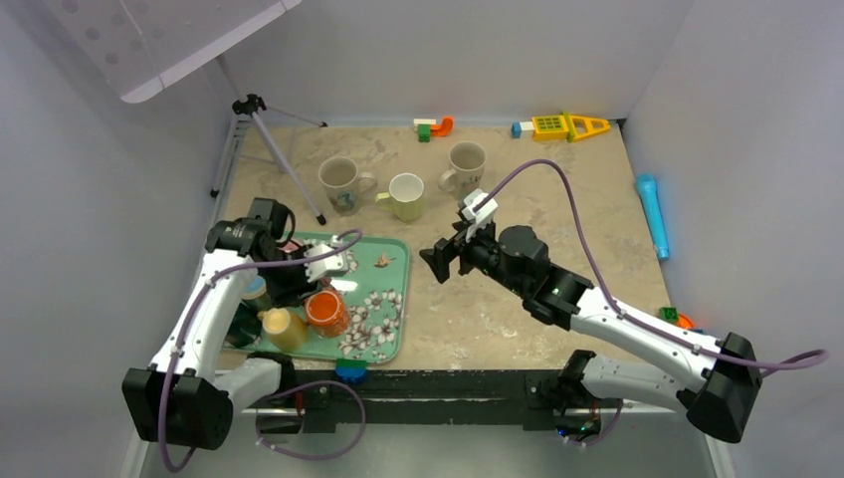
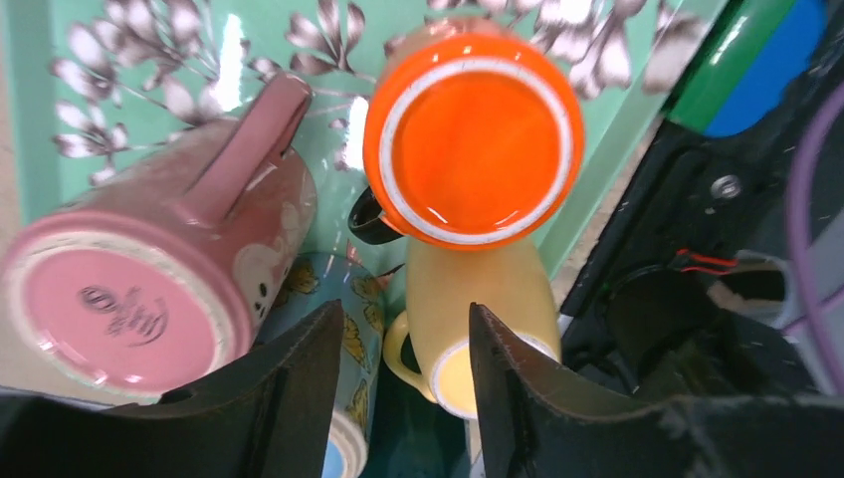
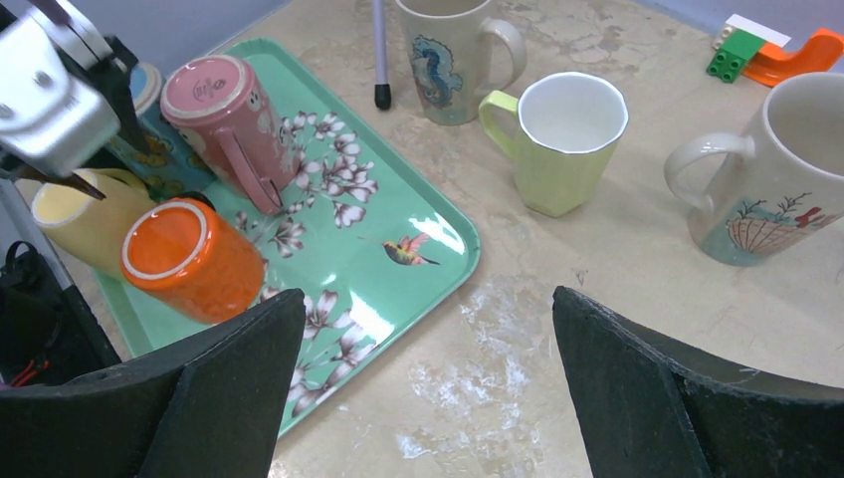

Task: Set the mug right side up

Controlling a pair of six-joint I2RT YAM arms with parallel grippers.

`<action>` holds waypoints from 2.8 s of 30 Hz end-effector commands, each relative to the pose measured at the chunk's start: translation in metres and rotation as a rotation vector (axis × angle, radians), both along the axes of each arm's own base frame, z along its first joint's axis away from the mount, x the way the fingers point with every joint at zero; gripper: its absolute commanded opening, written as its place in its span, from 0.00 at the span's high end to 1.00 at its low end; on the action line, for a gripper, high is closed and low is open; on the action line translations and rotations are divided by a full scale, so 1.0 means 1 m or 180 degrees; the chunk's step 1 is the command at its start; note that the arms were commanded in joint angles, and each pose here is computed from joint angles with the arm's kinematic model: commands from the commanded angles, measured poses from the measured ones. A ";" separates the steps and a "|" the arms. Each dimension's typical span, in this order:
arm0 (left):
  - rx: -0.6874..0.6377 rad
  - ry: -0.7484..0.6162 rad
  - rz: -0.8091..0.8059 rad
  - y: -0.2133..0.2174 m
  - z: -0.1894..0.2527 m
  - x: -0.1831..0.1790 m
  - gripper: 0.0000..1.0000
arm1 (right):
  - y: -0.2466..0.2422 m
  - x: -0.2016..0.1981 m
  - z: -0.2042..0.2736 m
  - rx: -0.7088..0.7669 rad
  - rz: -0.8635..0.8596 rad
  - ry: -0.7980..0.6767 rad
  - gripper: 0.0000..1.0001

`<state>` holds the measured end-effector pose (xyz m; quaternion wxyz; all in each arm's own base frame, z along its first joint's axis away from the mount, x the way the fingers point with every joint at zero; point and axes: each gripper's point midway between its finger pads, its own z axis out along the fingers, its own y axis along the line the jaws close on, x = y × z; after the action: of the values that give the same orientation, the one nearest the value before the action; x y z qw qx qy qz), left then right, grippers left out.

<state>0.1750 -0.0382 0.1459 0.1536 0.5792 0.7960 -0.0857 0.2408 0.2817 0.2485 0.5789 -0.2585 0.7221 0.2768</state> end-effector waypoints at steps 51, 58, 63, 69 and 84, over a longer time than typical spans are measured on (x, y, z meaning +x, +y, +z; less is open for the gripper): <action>-0.0725 0.0225 -0.0757 -0.085 -0.096 0.011 0.56 | 0.012 -0.002 0.017 0.0213 0.0122 -0.0039 0.02; -0.0899 0.0318 -0.0659 -0.096 -0.084 0.005 1.00 | 0.012 -0.002 0.014 0.0231 0.0122 -0.0003 0.02; -0.1194 0.0388 -0.0370 -0.112 -0.051 0.010 1.00 | 0.011 -0.004 0.014 0.0245 0.0108 0.0029 0.02; -0.1828 0.0283 0.0321 -0.132 0.043 0.040 1.00 | 0.004 -0.011 0.034 0.0497 0.0046 0.0140 0.02; -0.3260 0.0384 0.0258 -0.177 0.205 0.014 1.00 | 0.024 -0.049 0.142 0.2451 0.0852 0.0406 0.14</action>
<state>0.2055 -0.2013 0.3083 0.3606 0.3877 0.7329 -0.4272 0.2067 0.2961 0.3536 0.5679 -0.1121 0.6230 0.5262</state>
